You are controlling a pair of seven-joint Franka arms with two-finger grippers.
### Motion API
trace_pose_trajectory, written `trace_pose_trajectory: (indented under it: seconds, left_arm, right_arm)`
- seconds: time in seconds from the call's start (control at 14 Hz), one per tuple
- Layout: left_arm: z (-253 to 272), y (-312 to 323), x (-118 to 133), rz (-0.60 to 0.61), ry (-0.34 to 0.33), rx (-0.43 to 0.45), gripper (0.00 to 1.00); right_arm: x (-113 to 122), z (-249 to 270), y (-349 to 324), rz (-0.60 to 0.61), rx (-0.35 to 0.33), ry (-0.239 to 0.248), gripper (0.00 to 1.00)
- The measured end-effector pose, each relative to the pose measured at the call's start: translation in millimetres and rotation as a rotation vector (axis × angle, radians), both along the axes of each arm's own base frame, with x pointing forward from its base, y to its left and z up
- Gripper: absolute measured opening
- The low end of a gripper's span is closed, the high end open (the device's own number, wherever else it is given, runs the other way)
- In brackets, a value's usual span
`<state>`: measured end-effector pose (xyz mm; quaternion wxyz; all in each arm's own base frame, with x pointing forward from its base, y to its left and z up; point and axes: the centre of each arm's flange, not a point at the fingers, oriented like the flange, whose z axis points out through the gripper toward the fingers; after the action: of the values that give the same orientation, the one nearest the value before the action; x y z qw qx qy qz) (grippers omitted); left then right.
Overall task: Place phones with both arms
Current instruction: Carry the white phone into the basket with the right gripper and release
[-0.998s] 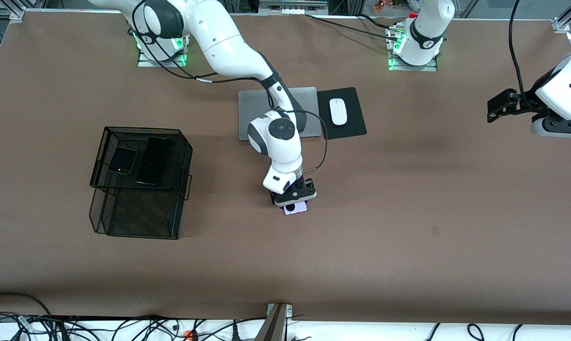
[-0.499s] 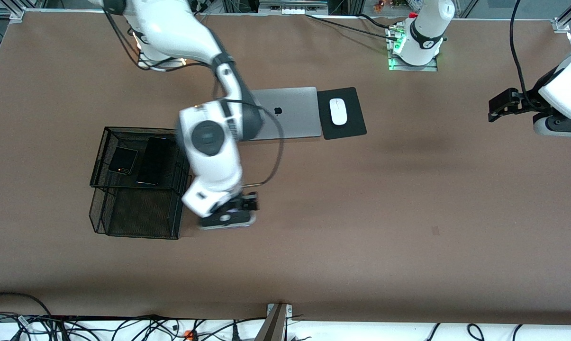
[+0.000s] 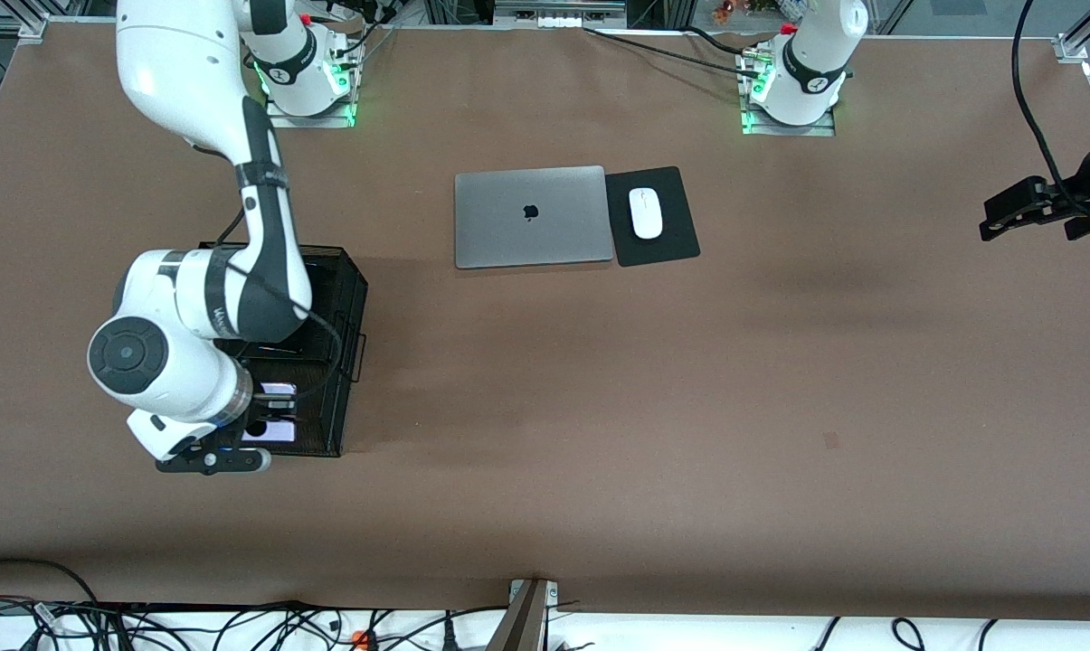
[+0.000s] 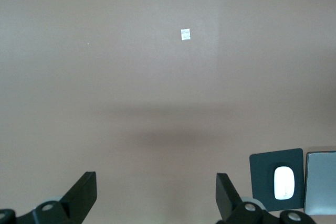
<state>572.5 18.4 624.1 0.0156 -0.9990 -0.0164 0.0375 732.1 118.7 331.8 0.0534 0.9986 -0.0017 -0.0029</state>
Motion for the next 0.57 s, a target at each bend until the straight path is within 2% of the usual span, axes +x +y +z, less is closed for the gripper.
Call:
trace_pose_trajectory:
  seconds: [0.21,0.36,0.57]
  left_arm:
    - [0,0,0,0.000,-0.003,0.000,1.00]
    - [1,1,2,0.002,-0.015,-0.007,1.00]
    - [3,-2,4,0.005,-0.038,-0.049,1.00]
  right_arm:
    - [-8,-31,-25,-0.044,-0.001,0.035,0.85]
    - [-14,-47,-35,-0.084,0.032,0.056,0.85]
    - [-16,-57,-53,-0.128,0.060,0.062,0.85]
